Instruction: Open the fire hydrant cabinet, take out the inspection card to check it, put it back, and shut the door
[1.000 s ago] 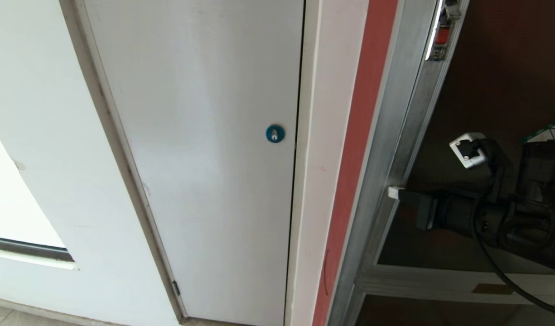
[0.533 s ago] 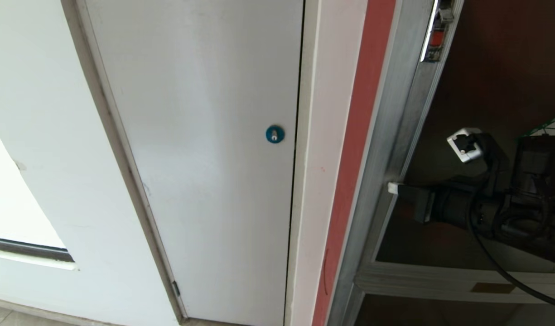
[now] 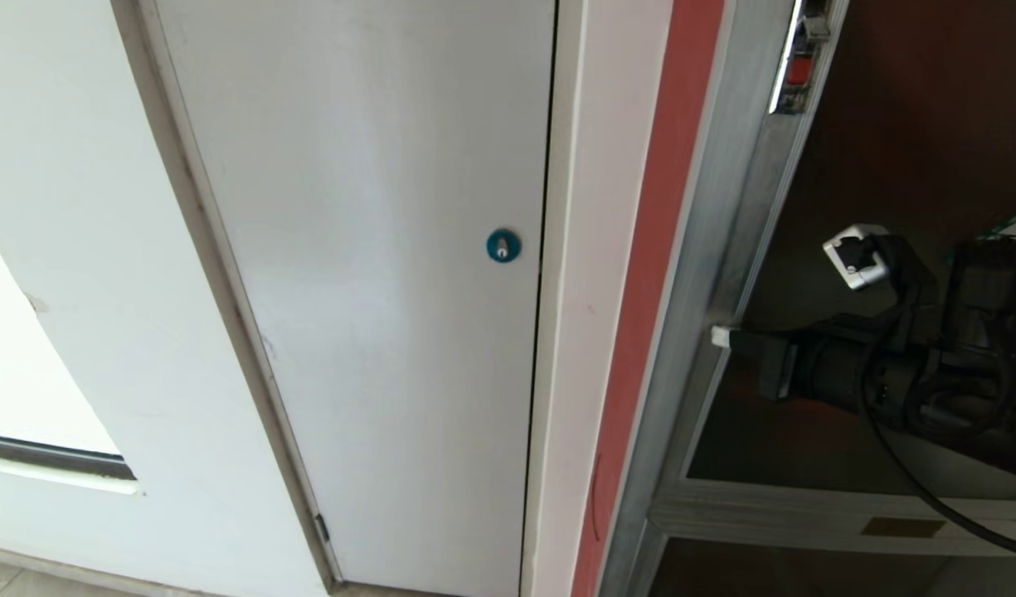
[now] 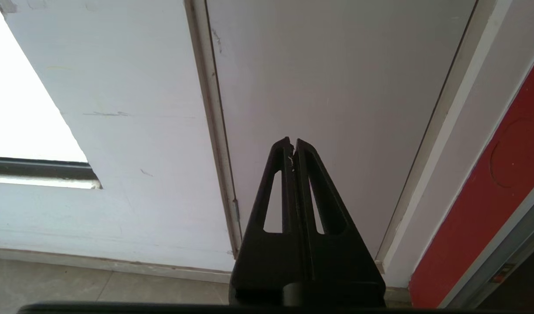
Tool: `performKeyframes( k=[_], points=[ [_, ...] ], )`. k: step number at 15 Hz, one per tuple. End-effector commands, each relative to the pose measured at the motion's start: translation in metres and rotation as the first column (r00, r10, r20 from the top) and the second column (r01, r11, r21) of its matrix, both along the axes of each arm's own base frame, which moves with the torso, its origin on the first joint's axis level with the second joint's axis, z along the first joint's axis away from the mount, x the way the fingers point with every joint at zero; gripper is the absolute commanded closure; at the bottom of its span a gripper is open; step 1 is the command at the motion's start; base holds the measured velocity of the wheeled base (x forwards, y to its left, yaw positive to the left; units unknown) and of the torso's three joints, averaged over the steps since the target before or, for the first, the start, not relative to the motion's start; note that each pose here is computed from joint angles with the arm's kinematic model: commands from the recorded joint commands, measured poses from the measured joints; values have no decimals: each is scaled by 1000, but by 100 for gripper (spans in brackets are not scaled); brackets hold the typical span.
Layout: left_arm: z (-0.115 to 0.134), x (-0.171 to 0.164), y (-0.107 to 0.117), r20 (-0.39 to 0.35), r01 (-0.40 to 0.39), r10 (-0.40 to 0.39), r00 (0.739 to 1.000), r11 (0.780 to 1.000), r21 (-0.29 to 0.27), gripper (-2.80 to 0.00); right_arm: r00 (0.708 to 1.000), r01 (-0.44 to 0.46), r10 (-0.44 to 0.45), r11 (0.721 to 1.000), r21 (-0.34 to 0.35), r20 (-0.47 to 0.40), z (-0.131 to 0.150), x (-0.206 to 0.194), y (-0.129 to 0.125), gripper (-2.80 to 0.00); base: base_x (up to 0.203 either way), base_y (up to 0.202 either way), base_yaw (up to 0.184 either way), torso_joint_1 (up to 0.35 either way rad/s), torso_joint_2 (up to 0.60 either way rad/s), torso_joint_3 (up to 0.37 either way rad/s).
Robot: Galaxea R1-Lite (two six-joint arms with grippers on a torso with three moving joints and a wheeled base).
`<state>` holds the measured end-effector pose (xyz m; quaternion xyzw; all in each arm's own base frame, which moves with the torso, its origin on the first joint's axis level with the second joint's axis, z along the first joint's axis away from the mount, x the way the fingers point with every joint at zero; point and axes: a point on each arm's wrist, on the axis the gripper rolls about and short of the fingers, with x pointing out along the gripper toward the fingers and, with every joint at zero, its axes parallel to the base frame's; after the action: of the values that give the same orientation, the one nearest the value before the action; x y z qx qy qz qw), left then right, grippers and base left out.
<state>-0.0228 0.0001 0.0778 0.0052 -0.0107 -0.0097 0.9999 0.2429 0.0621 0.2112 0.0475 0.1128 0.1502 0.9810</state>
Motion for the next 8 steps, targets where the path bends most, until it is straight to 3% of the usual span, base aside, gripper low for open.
performKeyframes(
  k=[1, 5, 8],
  points=[
    [-4, 1, 0, -14, -1, 1, 1000, 1000, 0, 0, 999, -18, 18, 1000, 12, 38, 8, -17, -1, 0, 0, 0, 0, 0, 0, 0],
    [-4, 1, 0, -14, -1, 1, 1000, 1000, 0, 0, 990, -84, 79, 996, 39, 119, 24, -50, -2, 0, 0, 0, 0, 0, 0, 0],
    [-4, 1, 0, -14, -1, 1, 1000, 1000, 0, 0, 979, -143, 126, 985, 101, 160, 35, -73, 0, 0, 0, 0, 0, 0, 0, 0]
  ],
)
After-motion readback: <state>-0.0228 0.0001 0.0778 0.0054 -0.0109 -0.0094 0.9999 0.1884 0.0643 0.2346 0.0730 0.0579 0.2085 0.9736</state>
